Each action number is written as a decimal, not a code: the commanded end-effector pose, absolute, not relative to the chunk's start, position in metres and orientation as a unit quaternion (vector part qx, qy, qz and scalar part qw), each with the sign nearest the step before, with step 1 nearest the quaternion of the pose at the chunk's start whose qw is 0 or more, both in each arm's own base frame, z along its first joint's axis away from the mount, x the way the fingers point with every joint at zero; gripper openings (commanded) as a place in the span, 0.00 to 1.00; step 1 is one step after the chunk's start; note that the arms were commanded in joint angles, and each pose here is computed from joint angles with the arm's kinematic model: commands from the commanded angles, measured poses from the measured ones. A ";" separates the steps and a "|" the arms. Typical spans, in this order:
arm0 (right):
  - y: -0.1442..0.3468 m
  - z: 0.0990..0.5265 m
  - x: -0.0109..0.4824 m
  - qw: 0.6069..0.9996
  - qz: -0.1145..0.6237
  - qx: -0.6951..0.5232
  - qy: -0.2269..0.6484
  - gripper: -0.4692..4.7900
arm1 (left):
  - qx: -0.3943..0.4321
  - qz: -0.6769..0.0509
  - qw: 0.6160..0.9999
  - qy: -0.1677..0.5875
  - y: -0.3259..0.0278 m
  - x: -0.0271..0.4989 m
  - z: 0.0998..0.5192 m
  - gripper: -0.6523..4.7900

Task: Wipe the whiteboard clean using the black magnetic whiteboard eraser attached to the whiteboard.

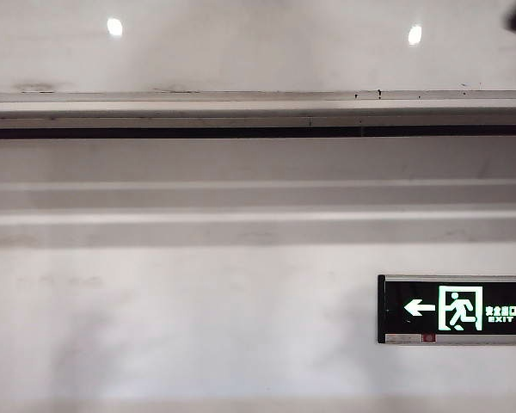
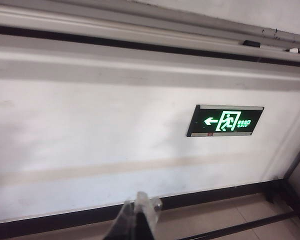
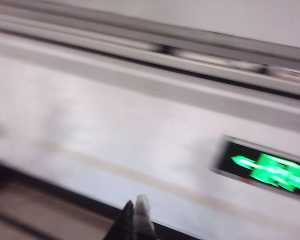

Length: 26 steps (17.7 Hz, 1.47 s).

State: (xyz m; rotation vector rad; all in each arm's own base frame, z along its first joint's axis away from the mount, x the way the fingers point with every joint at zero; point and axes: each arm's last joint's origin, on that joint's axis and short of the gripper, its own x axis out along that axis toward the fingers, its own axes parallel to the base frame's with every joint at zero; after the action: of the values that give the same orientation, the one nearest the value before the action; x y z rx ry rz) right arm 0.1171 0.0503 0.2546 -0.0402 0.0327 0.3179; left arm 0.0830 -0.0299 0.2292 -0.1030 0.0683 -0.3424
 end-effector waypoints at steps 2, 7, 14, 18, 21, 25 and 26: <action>0.034 0.236 0.125 0.992 0.124 -0.010 0.031 0.08 | -0.054 -0.173 0.983 0.028 -0.030 0.083 0.231 0.11; 0.028 0.203 0.117 0.993 0.109 -0.002 0.035 0.08 | -0.054 -0.173 0.983 0.027 -0.030 0.083 0.231 0.11; 0.020 0.163 0.094 0.995 0.092 -0.001 0.029 0.08 | -0.054 -0.173 0.983 0.028 -0.030 0.083 0.231 0.11; 0.011 0.155 0.096 0.998 0.031 -0.001 0.060 0.08 | -0.054 -0.173 0.983 0.027 -0.030 0.083 0.231 0.11; 0.004 0.155 0.096 0.997 -0.007 0.044 0.060 0.08 | -0.054 -0.173 0.983 0.027 -0.030 0.083 0.231 0.11; 0.003 0.156 0.096 0.997 -0.015 0.046 0.054 0.08 | -0.054 -0.173 0.983 0.026 -0.030 0.083 0.231 0.11; 0.003 0.158 0.097 0.998 -0.014 0.045 0.042 0.08 | -0.054 -0.173 0.983 0.026 -0.030 0.083 0.231 0.11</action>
State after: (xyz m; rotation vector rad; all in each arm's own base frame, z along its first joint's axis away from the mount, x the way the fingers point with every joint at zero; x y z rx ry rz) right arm 0.0964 0.0028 0.1526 0.0914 0.1329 -0.0303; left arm 0.0826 -0.0298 0.2293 -0.1039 0.0654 -0.3429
